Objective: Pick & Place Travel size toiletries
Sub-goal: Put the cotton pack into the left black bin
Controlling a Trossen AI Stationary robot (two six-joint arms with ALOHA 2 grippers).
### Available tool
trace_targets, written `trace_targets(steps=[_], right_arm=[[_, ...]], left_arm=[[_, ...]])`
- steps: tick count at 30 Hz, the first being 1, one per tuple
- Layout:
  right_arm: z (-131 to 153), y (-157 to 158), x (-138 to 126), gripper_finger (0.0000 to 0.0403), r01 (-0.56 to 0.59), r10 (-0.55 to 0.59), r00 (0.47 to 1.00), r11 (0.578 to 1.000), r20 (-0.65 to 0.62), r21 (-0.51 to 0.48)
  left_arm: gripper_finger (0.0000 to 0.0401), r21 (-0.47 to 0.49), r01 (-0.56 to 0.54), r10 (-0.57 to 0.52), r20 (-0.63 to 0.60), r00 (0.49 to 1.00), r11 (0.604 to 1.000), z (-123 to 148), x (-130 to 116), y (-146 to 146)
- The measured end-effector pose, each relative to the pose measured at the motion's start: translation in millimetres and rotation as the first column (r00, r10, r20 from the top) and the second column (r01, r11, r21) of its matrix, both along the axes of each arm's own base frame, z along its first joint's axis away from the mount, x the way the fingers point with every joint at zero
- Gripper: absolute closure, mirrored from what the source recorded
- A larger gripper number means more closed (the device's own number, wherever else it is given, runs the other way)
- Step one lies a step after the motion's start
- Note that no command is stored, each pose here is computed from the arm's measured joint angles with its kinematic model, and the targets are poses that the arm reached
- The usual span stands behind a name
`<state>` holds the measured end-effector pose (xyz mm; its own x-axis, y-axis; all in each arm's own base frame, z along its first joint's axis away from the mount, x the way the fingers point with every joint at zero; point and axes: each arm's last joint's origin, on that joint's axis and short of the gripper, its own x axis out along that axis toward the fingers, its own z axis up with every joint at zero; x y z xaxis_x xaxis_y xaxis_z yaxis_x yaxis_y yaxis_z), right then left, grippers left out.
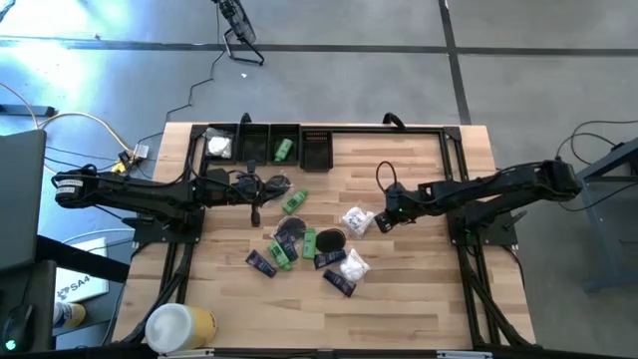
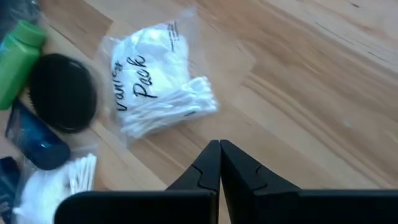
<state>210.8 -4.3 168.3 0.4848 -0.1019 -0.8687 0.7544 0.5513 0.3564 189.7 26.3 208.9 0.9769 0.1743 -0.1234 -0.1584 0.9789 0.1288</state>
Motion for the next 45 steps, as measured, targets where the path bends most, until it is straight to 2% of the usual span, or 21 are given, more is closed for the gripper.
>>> trace_targets(steps=[9,14,22,26,38,45], right_arm=[[-3.8,-0.3,0.4,0.04,-0.026,0.025,0.999,0.999,-0.03,-0.021],[-4.8,-3.4,-1.9,0.04,0.119,-0.12,0.992,0.993,-0.039,-0.023],[-5.7,-3.9,-4.0,0.0392,0.13,-0.132,0.989,0.991,-0.06,-0.037],[-5.6,-3.9,-4.0,0.0355,0.127,-0.129,0.99,0.991,-0.06,-0.038],[-5.6,-3.9,-4.0,0.0185,0.126,-0.129,0.99,0.991,-0.06,-0.038],[-5.5,-4.0,-3.6,0.0128,0.091,-0.095,0.994,0.994,-0.061,-0.055]], left_arm=[[0.0399,-0.001,0.0,0.0,0.0,1.0,1.0,0.0,0.0,0.0],[0.0399,-0.001,0.0,0.0,0.0,1.0,1.0,-0.1,0.0,0.0],[0.0399,-0.001,0.0,0.0,0.001,1.0,1.0,0.0,0.0,0.0],[0.0399,-0.001,0.0,0.0,0.001,1.0,1.0,0.0,0.0,0.0],[0.0399,0.0,0.0,0.0,0.0,1.0,1.0,0.0,0.0,0.0],[0.0399,0.0,0.0,0.0,0.0,1.0,1.0,0.0,0.0,0.0]])
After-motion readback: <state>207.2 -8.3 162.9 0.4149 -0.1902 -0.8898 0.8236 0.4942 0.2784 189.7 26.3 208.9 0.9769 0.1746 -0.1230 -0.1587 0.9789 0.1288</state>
